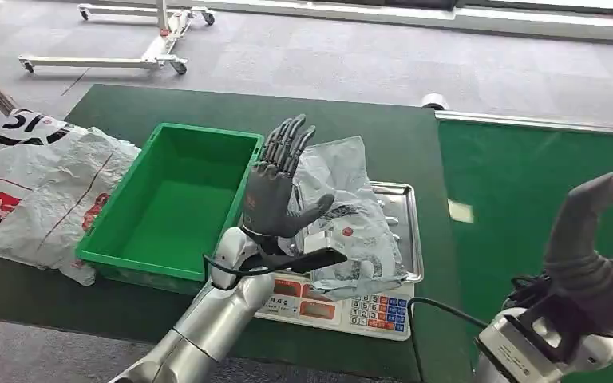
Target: Moved the parcel from conveyor to table for the left to box.
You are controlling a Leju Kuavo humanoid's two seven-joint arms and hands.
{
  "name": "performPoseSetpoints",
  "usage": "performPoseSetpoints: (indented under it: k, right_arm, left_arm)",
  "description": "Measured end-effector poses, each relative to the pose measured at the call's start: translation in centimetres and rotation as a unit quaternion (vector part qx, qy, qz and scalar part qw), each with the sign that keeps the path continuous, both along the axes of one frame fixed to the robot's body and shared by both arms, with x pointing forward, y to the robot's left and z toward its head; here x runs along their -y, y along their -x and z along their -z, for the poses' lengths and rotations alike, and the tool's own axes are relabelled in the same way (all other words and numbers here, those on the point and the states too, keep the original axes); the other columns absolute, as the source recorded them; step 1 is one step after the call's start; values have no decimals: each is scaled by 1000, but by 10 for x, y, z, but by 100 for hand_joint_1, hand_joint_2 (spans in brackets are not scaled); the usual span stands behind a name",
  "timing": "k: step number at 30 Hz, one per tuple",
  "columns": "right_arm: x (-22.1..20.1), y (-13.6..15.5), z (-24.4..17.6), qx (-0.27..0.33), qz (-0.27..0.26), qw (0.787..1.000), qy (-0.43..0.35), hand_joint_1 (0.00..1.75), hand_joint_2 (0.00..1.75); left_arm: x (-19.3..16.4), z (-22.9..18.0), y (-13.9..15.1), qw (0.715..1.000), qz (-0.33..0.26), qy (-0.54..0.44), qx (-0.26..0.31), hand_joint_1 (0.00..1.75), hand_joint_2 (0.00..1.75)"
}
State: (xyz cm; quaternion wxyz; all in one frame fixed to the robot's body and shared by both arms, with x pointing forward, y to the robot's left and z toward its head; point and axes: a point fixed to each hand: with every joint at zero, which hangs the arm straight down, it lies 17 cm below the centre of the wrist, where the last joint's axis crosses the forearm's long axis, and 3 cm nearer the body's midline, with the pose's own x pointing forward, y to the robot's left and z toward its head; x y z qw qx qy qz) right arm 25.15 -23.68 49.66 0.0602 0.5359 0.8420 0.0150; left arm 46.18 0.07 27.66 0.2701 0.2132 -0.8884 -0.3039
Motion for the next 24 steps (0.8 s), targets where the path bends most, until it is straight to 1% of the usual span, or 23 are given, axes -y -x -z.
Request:
performPoseSetpoints:
  k: [3,7,10,13,14,24]
  right_arm:
    - [1,0,0,0,-1,1000,-2,0,175]
    - [0,-1,0,0,-2,1000,-1,0,175]
    - [-1,-3,1,-4,-3,1000,-1,0,175]
    - [-1,-7,2,-7,-6,1000,-2,0,175]
    - [-2,-8,2,-8,-7,1000,-2,0,175]
    - [-2,-13,4,-13,-11,1000,-4,0,175]
  left_arm:
    - [12,9,-1,999,18,-24,-13,0,175]
    - [45,39,2,991,72,-98,-56,0,175]
    - [68,75,14,973,138,-145,-114,0,175]
    - [82,108,26,947,200,-177,-178,0,175]
    - [84,116,29,940,212,-186,-193,0,175]
    - [82,142,29,917,235,-216,-237,0,175]
